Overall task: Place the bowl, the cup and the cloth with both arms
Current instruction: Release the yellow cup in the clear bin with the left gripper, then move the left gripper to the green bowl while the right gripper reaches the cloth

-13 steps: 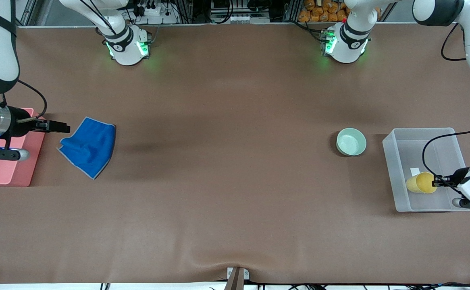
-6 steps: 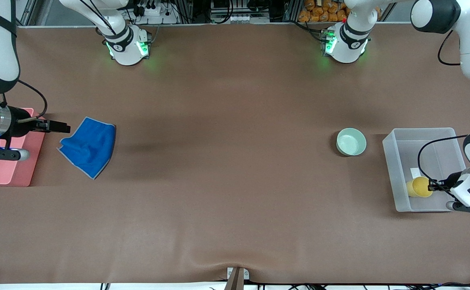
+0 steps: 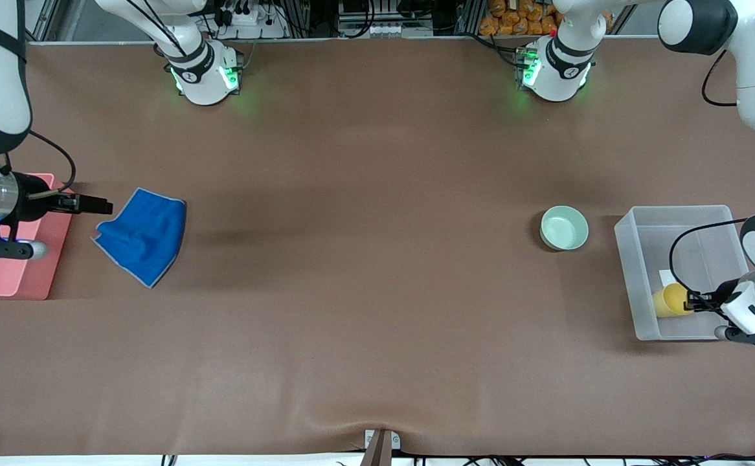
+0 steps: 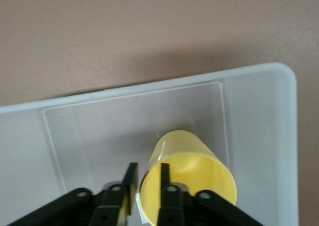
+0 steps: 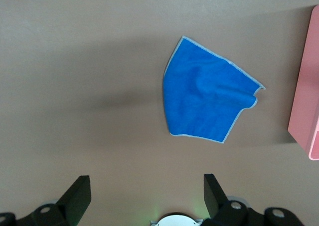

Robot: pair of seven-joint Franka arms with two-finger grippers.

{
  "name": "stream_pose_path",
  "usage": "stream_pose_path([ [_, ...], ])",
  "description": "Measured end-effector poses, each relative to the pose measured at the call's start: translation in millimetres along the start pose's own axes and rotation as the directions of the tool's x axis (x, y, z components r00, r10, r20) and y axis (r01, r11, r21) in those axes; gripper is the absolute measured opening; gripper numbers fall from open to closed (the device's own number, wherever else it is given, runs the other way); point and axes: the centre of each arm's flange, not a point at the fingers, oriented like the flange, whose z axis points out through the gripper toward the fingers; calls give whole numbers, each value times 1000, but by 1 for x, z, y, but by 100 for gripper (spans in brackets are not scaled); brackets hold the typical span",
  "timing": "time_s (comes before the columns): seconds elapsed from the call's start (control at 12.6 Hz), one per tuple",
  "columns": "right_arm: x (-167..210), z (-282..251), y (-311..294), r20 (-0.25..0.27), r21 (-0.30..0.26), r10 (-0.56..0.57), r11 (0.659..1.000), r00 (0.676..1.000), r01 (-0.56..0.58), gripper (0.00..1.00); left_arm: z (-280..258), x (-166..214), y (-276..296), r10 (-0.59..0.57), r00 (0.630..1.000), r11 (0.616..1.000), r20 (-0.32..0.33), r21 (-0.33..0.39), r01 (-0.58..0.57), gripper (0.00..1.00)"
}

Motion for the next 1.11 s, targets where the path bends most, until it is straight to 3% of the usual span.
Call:
stream_pose_path([
  [0.16, 19, 29, 18, 46, 3, 31, 999, 998, -32, 100, -7, 4, 2, 5, 1000, 1000, -10, 4, -5, 55],
  [0.32, 40, 61, 40, 82, 8, 68, 998, 994, -68, 100, -22, 5, 4, 8, 1000, 1000, 2, -3, -8, 58],
  [0.47, 57, 90, 73, 100, 19, 104, 994, 990, -107, 100, -57, 3, 12, 17, 1000, 1000, 19, -15, -17, 58],
  [0.79, 61, 139, 160, 59, 31, 110, 993, 992, -112, 100, -134, 4, 68, 7, 1000, 1000, 27, -23, -7, 51],
  [1.11, 52, 168, 203, 80, 4, 147, 989, 986, -148, 100, -157, 0, 144, -56, 994, 996, 91, -60, 62, 52],
])
